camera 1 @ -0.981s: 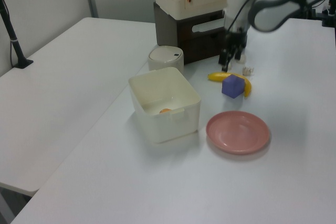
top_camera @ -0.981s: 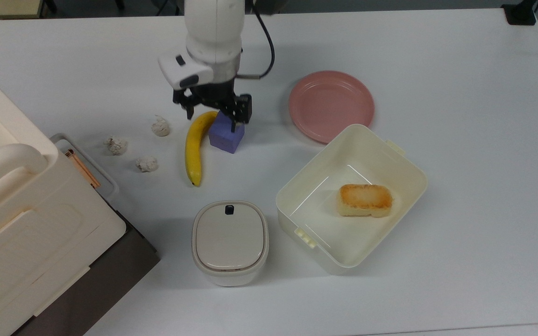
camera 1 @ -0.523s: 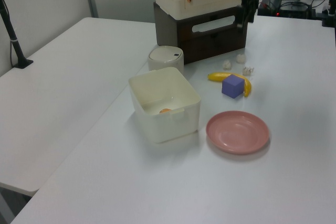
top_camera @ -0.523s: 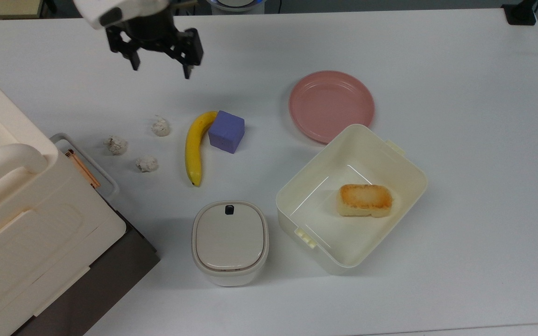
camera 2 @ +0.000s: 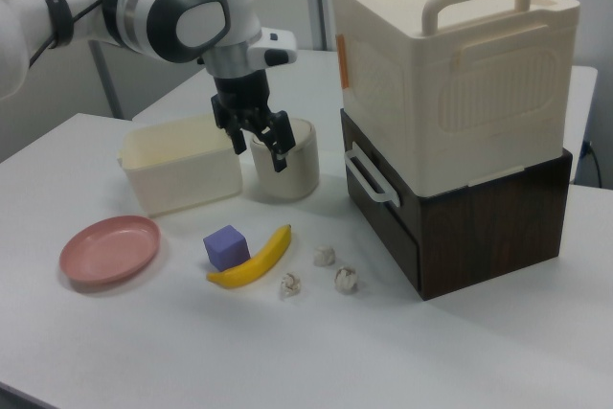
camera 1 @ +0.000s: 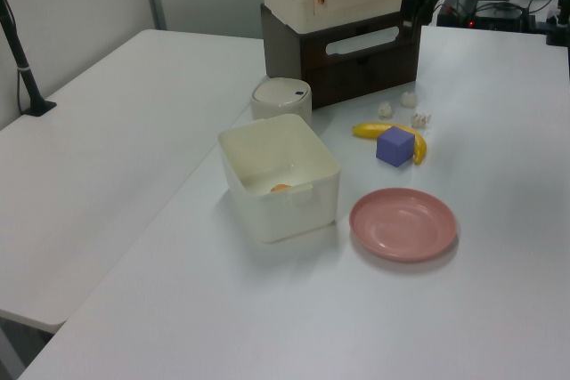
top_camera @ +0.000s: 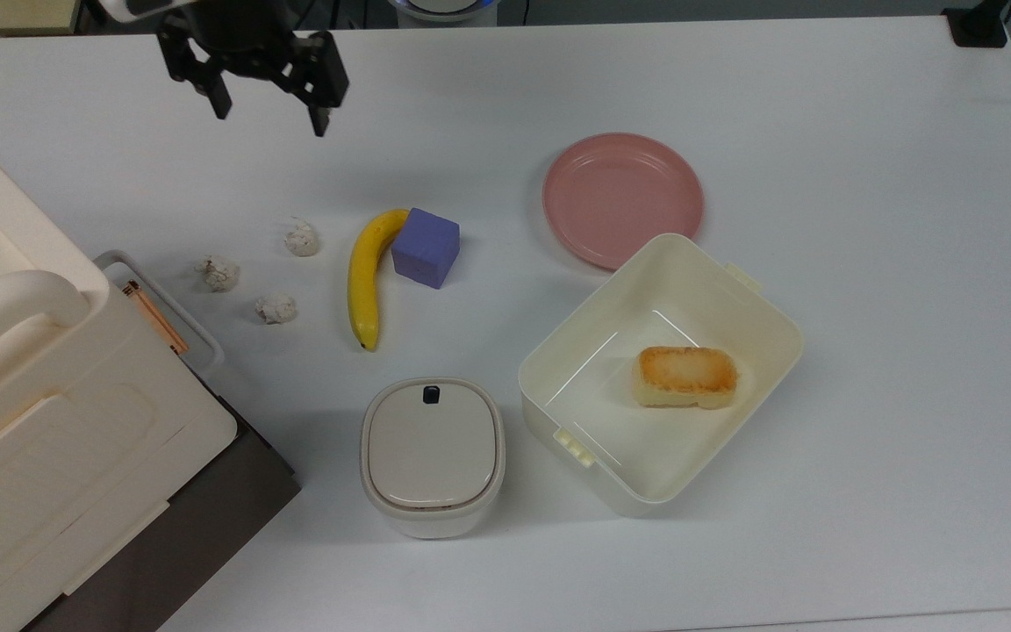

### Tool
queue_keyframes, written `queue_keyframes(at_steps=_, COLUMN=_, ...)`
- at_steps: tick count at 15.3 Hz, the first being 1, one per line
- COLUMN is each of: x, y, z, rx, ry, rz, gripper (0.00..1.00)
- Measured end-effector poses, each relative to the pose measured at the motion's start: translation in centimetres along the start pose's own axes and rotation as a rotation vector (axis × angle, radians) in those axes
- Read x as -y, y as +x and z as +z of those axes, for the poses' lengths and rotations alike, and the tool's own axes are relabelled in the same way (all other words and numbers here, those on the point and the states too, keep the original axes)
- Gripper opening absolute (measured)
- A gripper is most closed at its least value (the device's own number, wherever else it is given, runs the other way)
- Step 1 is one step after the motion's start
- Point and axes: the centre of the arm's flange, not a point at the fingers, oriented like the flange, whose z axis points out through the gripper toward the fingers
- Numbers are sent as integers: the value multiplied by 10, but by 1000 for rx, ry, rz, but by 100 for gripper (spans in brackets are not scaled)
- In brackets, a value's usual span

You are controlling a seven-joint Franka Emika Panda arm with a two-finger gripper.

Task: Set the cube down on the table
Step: 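Open the gripper, release the cube, and raise the gripper away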

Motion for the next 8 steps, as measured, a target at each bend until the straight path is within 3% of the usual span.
queue_keyframes(at_steps=8, x=-8, y=1, z=-11, rx=-9, ry=10, rz=15, gripper=100)
